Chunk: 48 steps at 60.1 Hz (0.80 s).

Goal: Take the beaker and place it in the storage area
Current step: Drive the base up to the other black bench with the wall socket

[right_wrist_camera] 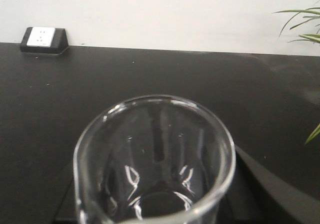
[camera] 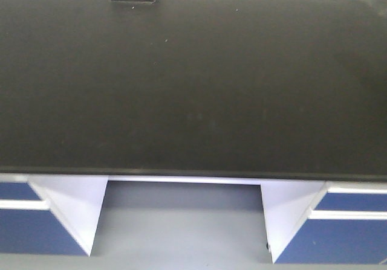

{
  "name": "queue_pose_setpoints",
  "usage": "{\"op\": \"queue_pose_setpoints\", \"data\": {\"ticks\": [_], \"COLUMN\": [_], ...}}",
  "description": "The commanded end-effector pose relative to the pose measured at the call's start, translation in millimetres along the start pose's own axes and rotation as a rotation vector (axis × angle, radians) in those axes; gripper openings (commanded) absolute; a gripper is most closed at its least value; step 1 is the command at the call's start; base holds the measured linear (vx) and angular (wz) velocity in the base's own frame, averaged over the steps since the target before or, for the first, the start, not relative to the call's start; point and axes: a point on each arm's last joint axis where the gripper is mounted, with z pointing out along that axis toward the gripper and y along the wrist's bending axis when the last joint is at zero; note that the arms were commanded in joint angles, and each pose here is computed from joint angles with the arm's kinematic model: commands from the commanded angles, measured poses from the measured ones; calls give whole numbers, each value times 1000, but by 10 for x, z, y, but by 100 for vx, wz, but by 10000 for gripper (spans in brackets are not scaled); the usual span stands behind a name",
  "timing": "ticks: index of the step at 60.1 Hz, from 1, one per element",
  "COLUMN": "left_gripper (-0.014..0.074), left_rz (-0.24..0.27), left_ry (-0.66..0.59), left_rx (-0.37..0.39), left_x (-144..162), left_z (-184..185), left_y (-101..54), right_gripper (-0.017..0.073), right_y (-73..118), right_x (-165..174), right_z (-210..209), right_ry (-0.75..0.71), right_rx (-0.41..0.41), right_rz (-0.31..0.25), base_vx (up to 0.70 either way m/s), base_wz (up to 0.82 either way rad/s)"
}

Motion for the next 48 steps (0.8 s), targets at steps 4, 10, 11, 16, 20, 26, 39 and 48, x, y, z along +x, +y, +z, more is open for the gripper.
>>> {"op": "queue_pose_setpoints", "data": {"ticks": [4, 10, 11, 16, 20, 26, 39, 48], "left_gripper": [-8, -8, -8, -8, -8, -8, -8, -8], "left_rz": [-11, -11, -11, -11, -11, -11, -11, -11], "left_ry": [-76, -76, -76, -76, -76, -76, -76, -76], "left_rx": [29, 29, 29, 29, 29, 29, 29, 29], "left_x": [-9, -9, -9, -9, -9, -9, -9, -9], "left_z": [-3, -3, -3, -3, -3, -3, -3, -3], "left_y": [-17, -17, -17, -17, -17, -17, -17, -17], "right_gripper": [-3, -3, -3, -3, -3, -3, -3, -3], "right_y": [12, 12, 12, 12, 12, 12, 12, 12], "right_x": [-151, -151, -151, -151, -151, -151, -151, -151], "right_z": [-24, -24, -24, -24, -24, -24, -24, -24], "right_ry": [-101, -101, -101, -101, -101, -101, -101, -101], "right_rx": [-13, -13, -13, -13, -13, -13, -13, -13], "right_rz": [-8, -8, -8, -8, -8, -8, -8, -8], "base_vx": [27, 22, 20, 16, 12, 8, 2, 0], "base_wz": [-7, -7, -5, -3, -1, 0, -2, 0]}}
